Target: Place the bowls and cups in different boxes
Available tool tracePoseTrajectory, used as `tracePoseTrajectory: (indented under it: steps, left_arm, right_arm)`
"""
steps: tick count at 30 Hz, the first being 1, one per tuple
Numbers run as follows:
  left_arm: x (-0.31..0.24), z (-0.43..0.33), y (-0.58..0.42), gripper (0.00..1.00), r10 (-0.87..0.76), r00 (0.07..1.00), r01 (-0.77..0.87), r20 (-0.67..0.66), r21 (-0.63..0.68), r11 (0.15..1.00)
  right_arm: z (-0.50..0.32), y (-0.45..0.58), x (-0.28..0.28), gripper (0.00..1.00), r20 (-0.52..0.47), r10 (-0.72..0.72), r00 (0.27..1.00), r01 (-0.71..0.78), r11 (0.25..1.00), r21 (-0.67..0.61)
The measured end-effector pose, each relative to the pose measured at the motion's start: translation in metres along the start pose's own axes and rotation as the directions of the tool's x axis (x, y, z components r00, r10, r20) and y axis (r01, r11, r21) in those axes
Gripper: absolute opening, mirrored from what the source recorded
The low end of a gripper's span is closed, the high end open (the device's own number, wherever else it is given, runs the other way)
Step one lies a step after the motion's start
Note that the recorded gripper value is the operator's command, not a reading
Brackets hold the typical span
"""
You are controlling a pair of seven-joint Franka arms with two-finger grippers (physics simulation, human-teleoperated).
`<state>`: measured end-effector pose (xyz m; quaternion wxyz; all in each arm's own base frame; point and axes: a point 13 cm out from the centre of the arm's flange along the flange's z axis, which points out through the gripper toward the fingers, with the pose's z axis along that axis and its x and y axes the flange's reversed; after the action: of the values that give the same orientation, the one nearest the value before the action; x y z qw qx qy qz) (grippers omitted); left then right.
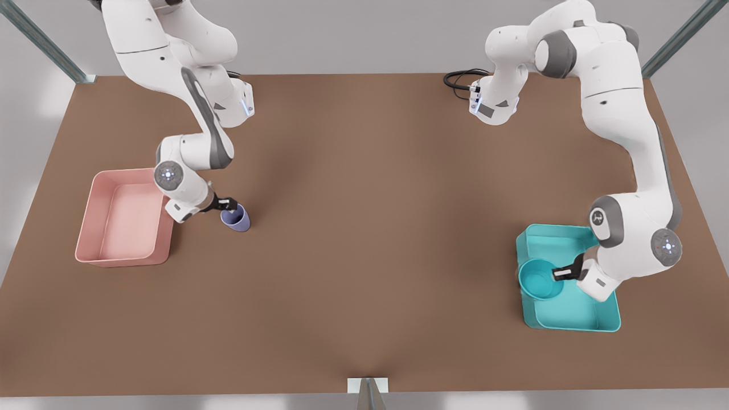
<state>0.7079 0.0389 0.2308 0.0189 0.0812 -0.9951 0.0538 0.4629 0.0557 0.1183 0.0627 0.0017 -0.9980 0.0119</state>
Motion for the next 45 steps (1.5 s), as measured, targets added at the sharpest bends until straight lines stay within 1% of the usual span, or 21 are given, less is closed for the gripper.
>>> tracePoseTrajectory:
  steps: [3, 6, 7, 8, 11, 12, 13, 15, 16, 17, 19, 20, 22, 24, 28, 30, 32, 34, 36, 42, 45]
  left_arm:
    - [0.003, -0.002, 0.081, 0.21, -0.071, 0.997, 0.069, -0.021, -0.062, 0.996]
    - [0.012, 0.036, 0.101, 0.21, -0.065, 0.995, 0.059, -0.082, -0.081, 0.995]
    - [0.015, 0.055, 0.104, 0.21, -0.060, 0.993, 0.051, -0.105, -0.087, 0.995]
    - [0.018, 0.075, 0.107, 0.21, -0.055, 0.990, 0.044, -0.127, -0.092, 0.995]
    - [0.022, 0.115, 0.108, 0.21, -0.030, 0.987, 0.015, -0.159, -0.096, 0.995]
    - [0.022, 0.121, 0.107, 0.58, -0.022, 0.987, 0.007, -0.159, -0.094, 0.996]
    - [0.021, 0.124, 0.107, 1.00, -0.015, 0.987, 0.001, -0.158, -0.090, 0.996]
    - [0.017, 0.122, 0.102, 1.00, 0.000, 0.990, -0.009, -0.141, -0.066, 0.998]
    - [0.013, 0.100, 0.098, 1.00, 0.011, 0.993, -0.017, -0.115, -0.050, 0.999]
    - [0.009, 0.064, 0.098, 1.00, 0.023, 0.996, -0.027, -0.081, -0.047, 0.999]
    - [0.016, -0.049, 0.077, 1.00, 0.084, 0.996, -0.084, -0.002, -0.059, 0.995]
    - [0.028, -0.099, 0.045, 1.00, 0.139, 0.990, -0.137, 0.025, -0.055, 0.989]
    - [0.065, -0.162, -0.044, 1.00, 0.266, 0.963, -0.264, 0.042, -0.045, 0.963]
    - [0.108, -0.188, -0.100, 1.00, 0.344, 0.939, -0.343, 0.019, -0.055, 0.938]
    - [0.137, -0.190, -0.133, 1.00, 0.384, 0.922, -0.388, -0.059, -0.120, 0.914]
    - [0.153, -0.192, -0.142, 1.00, 0.383, 0.918, -0.395, -0.105, -0.131, 0.909]
    - [0.168, -0.199, -0.148, 1.00, 0.378, 0.916, -0.395, -0.134, -0.142, 0.908]
    - [0.178, -0.202, -0.148, 1.00, 0.361, 0.919, -0.384, -0.161, -0.150, 0.911]
    - [0.185, -0.203, -0.145, 1.00, 0.340, 0.922, -0.370, -0.186, -0.157, 0.916]
    - [0.201, -0.204, -0.138, 1.00, 0.285, 0.928, -0.330, -0.240, -0.173, 0.928]
    - [0.203, -0.204, -0.135, 1.00, 0.265, 0.931, -0.314, -0.252, -0.179, 0.933]
  right_arm:
    - [0.018, 0.000, -0.002, 1.00, -0.008, 0.005, 1.000, -0.005, 1.000, 0.001]
    - [0.028, 0.001, -0.007, 1.00, -0.002, 0.008, 1.000, -0.008, 1.000, 0.000]
    - [0.029, 0.001, -0.008, 0.68, 0.002, 0.009, 1.000, -0.009, 1.000, -0.001]
    - [0.029, 0.002, -0.010, 0.48, 0.008, 0.010, 1.000, -0.009, 1.000, -0.003]
    - [0.027, 0.004, -0.017, 0.29, 0.024, 0.006, 1.000, -0.006, 1.000, -0.009]
    - [0.027, 0.007, -0.020, 0.25, 0.030, 0.000, 1.000, 0.000, 1.000, -0.013]
    - [0.026, 0.010, -0.022, 0.21, 0.035, -0.007, 0.999, 0.008, 1.000, -0.018]
    - [0.024, 0.012, -0.024, 0.21, 0.043, -0.019, 0.999, 0.019, 1.000, -0.018]
    - [0.023, 0.013, -0.026, 0.21, 0.047, -0.022, 0.999, 0.023, 1.000, -0.016]
    - [0.021, 0.013, -0.028, 0.21, 0.052, -0.024, 0.998, 0.025, 1.000, -0.015]
    - [0.002, 0.012, -0.041, 0.21, 0.092, -0.026, 0.995, 0.027, 0.999, -0.017]
    - [-0.020, 0.009, -0.057, 0.21, 0.134, -0.022, 0.991, 0.025, 0.999, -0.020]
    - [-0.086, -0.017, -0.108, 0.21, 0.238, 0.014, 0.971, -0.007, 1.000, -0.031]
    - [-0.135, -0.073, -0.138, 0.21, 0.290, 0.073, 0.954, -0.065, 0.997, -0.036]
    - [-0.180, -0.207, -0.152, 0.21, 0.312, 0.178, 0.933, -0.177, 0.984, -0.032]
    - [-0.178, -0.259, -0.149, 0.21, 0.288, 0.202, 0.936, -0.204, 0.979, -0.025]
    - [-0.149, -0.289, -0.137, 0.21, 0.222, 0.204, 0.953, -0.204, 0.979, -0.024]
    - [-0.119, -0.291, -0.120, 0.21, 0.154, 0.173, 0.973, -0.170, 0.985, -0.029]
    - [-0.099, -0.291, -0.107, 0.21, 0.106, 0.138, 0.985, -0.135, 0.990, -0.035]
    - [-0.065, -0.291, -0.079, 0.21, 0.033, 0.043, 0.999, -0.041, 0.998, -0.053]
    - [-0.021, -0.283, -0.067, 0.21, -0.006, -0.003, 1.000, 0.003, 0.998, -0.069]
